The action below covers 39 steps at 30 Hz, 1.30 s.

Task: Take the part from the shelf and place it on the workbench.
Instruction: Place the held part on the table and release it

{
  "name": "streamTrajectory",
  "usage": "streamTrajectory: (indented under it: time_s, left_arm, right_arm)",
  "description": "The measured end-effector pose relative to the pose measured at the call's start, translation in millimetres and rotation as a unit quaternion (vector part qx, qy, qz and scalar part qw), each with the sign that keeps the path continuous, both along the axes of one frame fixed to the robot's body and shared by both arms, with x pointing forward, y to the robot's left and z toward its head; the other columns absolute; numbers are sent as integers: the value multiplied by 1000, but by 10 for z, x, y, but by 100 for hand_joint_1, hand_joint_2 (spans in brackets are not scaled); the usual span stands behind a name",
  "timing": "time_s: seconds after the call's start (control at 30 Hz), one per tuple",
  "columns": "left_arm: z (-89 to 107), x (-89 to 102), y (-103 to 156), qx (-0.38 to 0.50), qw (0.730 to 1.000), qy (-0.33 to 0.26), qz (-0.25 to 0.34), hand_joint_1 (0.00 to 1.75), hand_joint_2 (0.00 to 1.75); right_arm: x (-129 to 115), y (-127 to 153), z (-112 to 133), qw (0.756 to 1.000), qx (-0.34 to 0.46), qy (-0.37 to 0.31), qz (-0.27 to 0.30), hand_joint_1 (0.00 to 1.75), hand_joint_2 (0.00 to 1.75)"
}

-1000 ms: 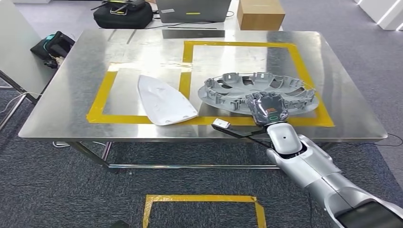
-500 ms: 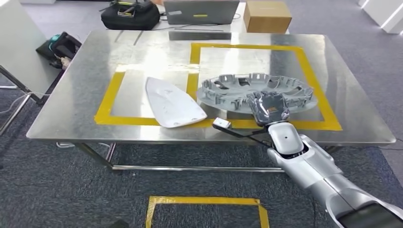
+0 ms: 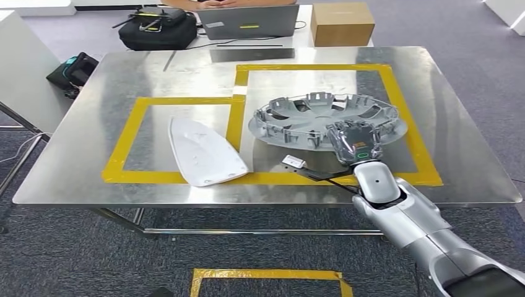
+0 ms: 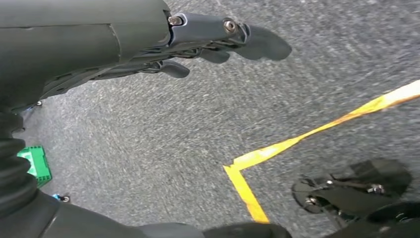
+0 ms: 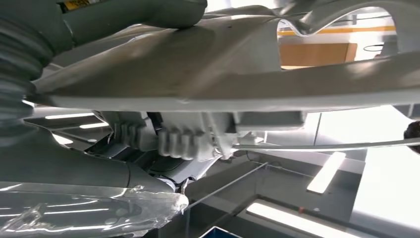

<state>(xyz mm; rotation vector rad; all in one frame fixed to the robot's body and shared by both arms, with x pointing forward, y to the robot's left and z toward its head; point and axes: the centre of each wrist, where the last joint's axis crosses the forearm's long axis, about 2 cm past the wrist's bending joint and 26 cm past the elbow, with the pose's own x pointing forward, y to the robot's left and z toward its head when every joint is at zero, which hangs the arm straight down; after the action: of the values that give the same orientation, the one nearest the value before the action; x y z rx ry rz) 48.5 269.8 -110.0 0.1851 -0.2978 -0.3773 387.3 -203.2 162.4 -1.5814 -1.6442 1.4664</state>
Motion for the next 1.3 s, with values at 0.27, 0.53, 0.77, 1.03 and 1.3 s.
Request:
streamTrajectory:
  time_s: [0.27,0.53,0.77,1.03,1.3]
  left_arm:
    - [-7,-63,0,1,1000,6,0,0,175]
    - [0,-8,20,19,1000,1,3,0,175]
    - [2,6,10,24,1000,4,-18,0,131]
    - [5,24,7,33,999,3,-27,0,0]
    - [8,44,25,46,998,7,-28,0,0]
  right_arm:
    - [-53,-2,-82,1000,-1,10,1,175,175]
    - [0,-4,0,1000,0,0,0,175,175]
    - [13,-8,9,1000,-1,-1,1,0,0]
    - [46,-20,43,1000,-1,-8,1,0,0]
    - [50,-24,38,1000,-1,-8,-1,0,0]
